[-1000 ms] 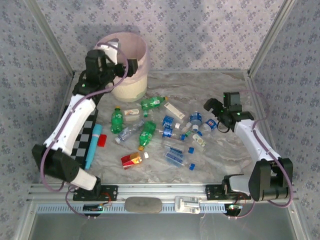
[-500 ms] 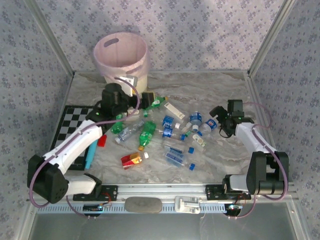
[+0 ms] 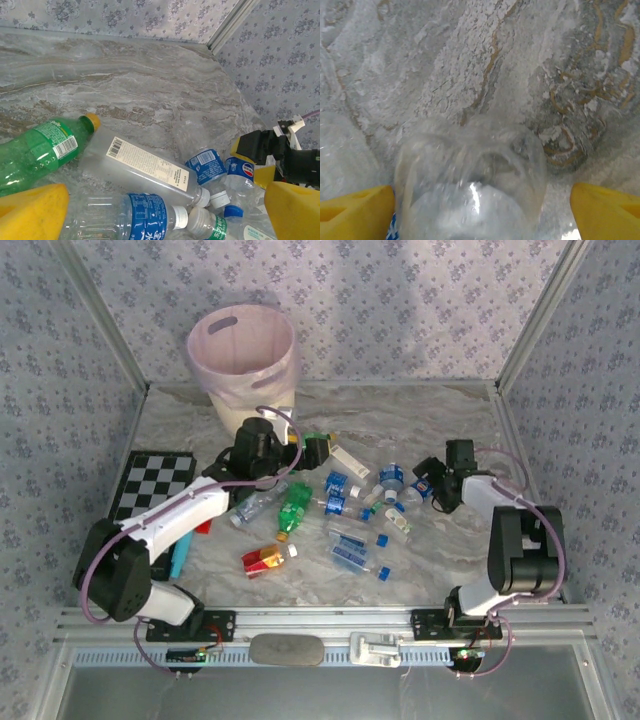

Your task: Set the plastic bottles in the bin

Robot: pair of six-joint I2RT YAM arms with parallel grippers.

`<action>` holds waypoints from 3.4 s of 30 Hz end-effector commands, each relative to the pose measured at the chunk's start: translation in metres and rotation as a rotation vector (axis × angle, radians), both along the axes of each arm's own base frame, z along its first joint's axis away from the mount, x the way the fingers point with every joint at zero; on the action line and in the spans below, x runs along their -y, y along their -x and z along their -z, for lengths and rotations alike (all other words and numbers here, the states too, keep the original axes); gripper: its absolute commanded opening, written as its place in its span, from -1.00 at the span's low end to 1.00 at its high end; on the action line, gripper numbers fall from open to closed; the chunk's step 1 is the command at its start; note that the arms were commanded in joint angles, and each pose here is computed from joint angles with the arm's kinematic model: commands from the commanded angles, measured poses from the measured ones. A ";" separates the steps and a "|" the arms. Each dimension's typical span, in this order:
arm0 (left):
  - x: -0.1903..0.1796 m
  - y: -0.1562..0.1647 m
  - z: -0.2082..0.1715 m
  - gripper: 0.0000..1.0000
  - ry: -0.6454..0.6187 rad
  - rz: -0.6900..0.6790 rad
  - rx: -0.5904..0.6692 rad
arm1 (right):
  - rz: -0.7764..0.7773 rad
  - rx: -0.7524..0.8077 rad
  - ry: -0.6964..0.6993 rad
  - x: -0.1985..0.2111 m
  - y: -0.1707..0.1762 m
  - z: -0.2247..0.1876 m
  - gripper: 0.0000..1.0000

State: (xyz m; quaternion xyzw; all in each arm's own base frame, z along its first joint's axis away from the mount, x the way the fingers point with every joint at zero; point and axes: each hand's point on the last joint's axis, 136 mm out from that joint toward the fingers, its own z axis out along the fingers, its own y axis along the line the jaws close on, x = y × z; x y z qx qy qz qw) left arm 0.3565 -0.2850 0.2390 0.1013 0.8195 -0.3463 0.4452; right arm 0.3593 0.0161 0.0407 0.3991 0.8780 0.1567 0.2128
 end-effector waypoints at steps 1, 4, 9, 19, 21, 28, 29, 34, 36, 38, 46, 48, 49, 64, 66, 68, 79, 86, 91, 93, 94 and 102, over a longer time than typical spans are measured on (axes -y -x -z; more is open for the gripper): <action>-0.007 0.001 -0.009 1.00 -0.007 -0.027 0.033 | -0.008 0.000 -0.011 0.000 -0.011 0.004 0.78; -0.014 0.002 -0.005 1.00 -0.019 -0.056 0.032 | -0.005 -0.012 -0.007 0.002 -0.010 0.009 0.72; -0.016 0.001 -0.003 1.00 -0.022 -0.069 0.027 | -0.001 0.019 -0.004 0.003 -0.013 0.003 0.46; -0.006 -0.003 -0.007 1.00 -0.001 -0.038 0.030 | -0.072 0.121 0.019 -0.001 -0.018 -0.035 0.16; 0.000 -0.002 -0.009 1.00 0.010 0.000 0.031 | -0.094 0.161 0.037 -0.003 -0.020 -0.051 0.14; 0.036 0.007 -0.017 1.00 0.105 0.209 0.013 | -0.246 0.306 0.023 -0.040 -0.034 -0.106 0.08; 0.042 0.008 -0.017 1.00 0.122 0.235 0.002 | -0.276 0.322 0.014 -0.050 -0.037 -0.114 0.08; 0.062 0.018 -0.017 1.00 0.195 0.354 -0.052 | -0.453 0.370 -0.033 -0.108 -0.044 -0.140 0.06; 0.067 0.021 -0.013 1.00 0.199 0.384 -0.076 | -0.512 0.388 -0.064 -0.132 -0.045 -0.148 0.06; 0.072 0.024 -0.011 1.00 0.204 0.416 -0.098 | -0.566 0.408 -0.096 -0.155 -0.047 -0.157 0.06; 0.085 0.032 0.008 1.00 0.176 0.471 -0.187 | -0.665 0.458 -0.138 -0.206 -0.055 -0.178 0.06; 0.085 0.031 0.013 1.00 0.170 0.468 -0.207 | -0.668 0.451 -0.158 -0.211 -0.056 -0.176 0.05; 0.087 0.031 0.015 1.00 0.171 0.471 -0.219 | -0.668 0.453 -0.168 -0.214 -0.056 -0.177 0.05; 0.092 0.021 0.030 0.60 0.165 0.443 -0.265 | -0.689 0.475 -0.178 -0.227 -0.052 -0.183 0.04; 0.091 0.019 0.030 0.42 0.165 0.430 -0.260 | -0.690 0.476 -0.179 -0.227 -0.052 -0.184 0.03; 0.090 0.017 0.030 0.25 0.164 0.419 -0.256 | -0.691 0.478 -0.178 -0.226 -0.051 -0.185 0.04; 0.089 0.016 0.031 -0.06 0.159 0.408 -0.258 | -0.679 0.490 -0.161 -0.221 -0.050 -0.193 0.43; 0.084 0.012 0.032 -0.06 0.148 0.381 -0.258 | -0.626 0.485 -0.135 -0.197 -0.053 -0.200 0.98; 0.073 0.008 0.038 -0.06 0.127 0.328 -0.251 | -0.540 0.480 -0.095 -0.162 -0.053 -0.198 1.00; 0.066 0.005 0.039 -0.06 0.114 0.301 -0.242 | -0.504 0.475 -0.079 -0.148 -0.053 -0.195 1.00; 0.062 0.004 0.037 -0.06 0.106 0.291 -0.233 | -0.488 0.445 -0.074 -0.142 -0.049 -0.182 1.00; 0.012 -0.023 -0.023 -0.04 -0.066 0.180 -0.059 | -0.417 0.396 -0.071 -0.124 -0.041 -0.157 1.00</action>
